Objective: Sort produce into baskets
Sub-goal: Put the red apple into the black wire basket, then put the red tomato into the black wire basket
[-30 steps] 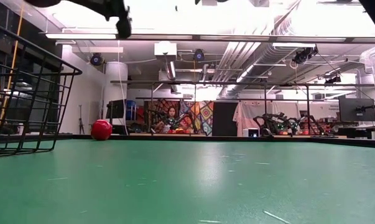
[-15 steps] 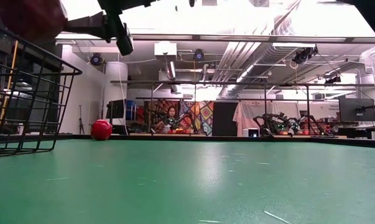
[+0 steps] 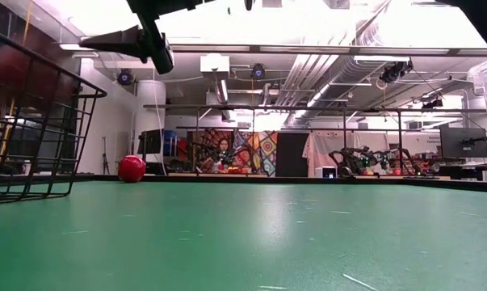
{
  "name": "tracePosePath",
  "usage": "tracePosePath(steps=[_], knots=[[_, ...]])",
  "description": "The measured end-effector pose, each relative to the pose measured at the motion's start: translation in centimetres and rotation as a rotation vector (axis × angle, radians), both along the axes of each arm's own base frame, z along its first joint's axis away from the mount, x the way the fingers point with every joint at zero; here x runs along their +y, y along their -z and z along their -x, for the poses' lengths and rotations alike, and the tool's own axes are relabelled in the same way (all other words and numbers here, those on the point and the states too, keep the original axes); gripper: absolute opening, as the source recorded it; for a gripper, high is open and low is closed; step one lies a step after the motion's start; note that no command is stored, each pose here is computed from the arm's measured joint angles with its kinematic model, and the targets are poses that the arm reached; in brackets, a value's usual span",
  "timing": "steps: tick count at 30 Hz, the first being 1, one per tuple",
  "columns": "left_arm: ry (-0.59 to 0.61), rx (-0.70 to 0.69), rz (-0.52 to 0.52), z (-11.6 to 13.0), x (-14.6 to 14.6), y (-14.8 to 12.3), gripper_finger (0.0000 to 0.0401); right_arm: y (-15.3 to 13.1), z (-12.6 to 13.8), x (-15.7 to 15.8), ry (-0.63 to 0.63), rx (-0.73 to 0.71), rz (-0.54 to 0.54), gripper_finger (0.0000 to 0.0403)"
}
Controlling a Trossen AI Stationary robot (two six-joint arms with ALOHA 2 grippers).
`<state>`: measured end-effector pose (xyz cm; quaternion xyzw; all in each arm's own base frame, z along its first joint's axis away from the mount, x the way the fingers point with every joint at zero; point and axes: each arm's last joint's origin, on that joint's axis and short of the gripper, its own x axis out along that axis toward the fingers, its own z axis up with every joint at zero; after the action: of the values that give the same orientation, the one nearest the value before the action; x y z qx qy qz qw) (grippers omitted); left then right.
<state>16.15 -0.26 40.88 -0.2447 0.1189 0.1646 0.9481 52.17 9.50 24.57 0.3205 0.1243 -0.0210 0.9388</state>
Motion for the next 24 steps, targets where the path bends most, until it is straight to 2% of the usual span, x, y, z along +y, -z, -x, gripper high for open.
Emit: tracePosePath(steps=[4, 8, 12, 15, 18, 22, 24], knots=[[0.000, 0.005, -0.001, -0.1, 0.0, 0.1, 0.0251, 0.0, 0.0, -0.1, 0.027, -0.002, -0.001, 0.0391], [0.001, 0.004, 0.000, -0.1, 0.0, 0.1, 0.0251, 0.0, -0.1, -0.5, 0.029, -0.001, -0.002, 0.0376], [0.041, 0.003, 0.004, 0.0, -0.1, 0.0, 0.0251, -0.3, 0.2, -2.0, -0.063, 0.060, -0.020, 0.0362], [0.094, 0.014, -0.011, 0.2, -0.3, 0.0, 0.0251, -1.8, 1.8, -3.4, -0.049, 0.202, 0.040, 0.0360], [0.114, 0.030, -0.012, 0.5, -0.5, 0.1, 0.0251, -3.5, 5.0, -4.4, 0.058, 0.434, 0.122, 0.0360], [0.126, 0.054, -0.025, 0.5, -0.7, 0.4, 0.0251, -5.0, 10.8, -4.8, 0.294, 0.802, 0.339, 0.0360], [0.117, 0.067, -0.031, 0.4, -0.8, 0.7, 0.0251, -6.2, 13.8, -4.6, 0.438, 0.921, 0.420, 0.0360]])
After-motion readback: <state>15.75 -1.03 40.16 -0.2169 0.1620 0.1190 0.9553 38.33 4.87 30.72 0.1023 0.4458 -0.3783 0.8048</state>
